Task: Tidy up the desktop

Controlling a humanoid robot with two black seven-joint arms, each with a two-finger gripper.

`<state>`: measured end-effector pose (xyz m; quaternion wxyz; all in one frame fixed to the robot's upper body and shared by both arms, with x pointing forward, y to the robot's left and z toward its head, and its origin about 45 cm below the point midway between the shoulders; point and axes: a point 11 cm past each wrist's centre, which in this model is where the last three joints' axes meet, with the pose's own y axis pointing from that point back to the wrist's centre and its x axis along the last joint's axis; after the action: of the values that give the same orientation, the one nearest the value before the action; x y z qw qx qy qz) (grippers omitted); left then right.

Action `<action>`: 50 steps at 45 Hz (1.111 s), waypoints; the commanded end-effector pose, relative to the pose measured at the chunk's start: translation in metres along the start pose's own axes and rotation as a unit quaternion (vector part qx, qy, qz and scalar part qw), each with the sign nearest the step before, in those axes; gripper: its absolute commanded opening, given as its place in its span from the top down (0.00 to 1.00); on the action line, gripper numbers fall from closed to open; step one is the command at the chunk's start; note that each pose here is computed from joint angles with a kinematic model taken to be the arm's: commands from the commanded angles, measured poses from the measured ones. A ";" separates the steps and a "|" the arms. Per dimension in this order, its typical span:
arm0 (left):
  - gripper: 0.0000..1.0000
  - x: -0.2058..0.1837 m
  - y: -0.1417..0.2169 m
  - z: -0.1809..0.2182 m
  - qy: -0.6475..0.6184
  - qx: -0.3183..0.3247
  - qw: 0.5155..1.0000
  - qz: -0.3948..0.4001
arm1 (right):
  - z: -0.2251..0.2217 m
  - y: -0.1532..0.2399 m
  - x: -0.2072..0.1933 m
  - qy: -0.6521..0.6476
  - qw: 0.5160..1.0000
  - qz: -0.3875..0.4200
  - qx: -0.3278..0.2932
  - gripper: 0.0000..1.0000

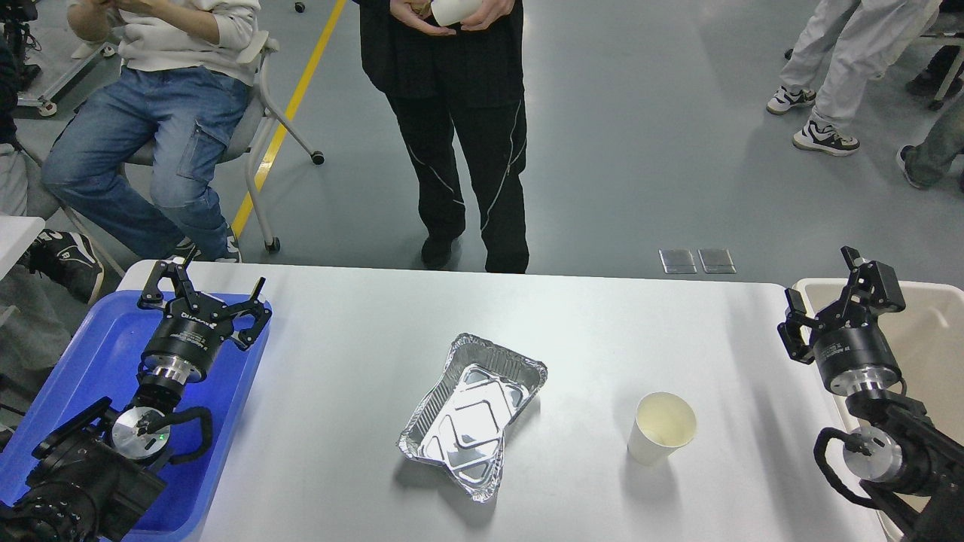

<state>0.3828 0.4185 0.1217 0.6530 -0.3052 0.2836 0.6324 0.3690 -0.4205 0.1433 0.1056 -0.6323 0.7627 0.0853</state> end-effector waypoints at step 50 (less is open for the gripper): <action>0.00 0.000 0.000 0.000 0.000 0.000 1.000 0.000 | -0.003 -0.005 0.001 0.003 1.000 0.002 -0.009 0.00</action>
<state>0.3828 0.4184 0.1217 0.6531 -0.3052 0.2836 0.6323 0.3741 -0.4217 0.1482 0.1029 -0.6333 0.7620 0.0879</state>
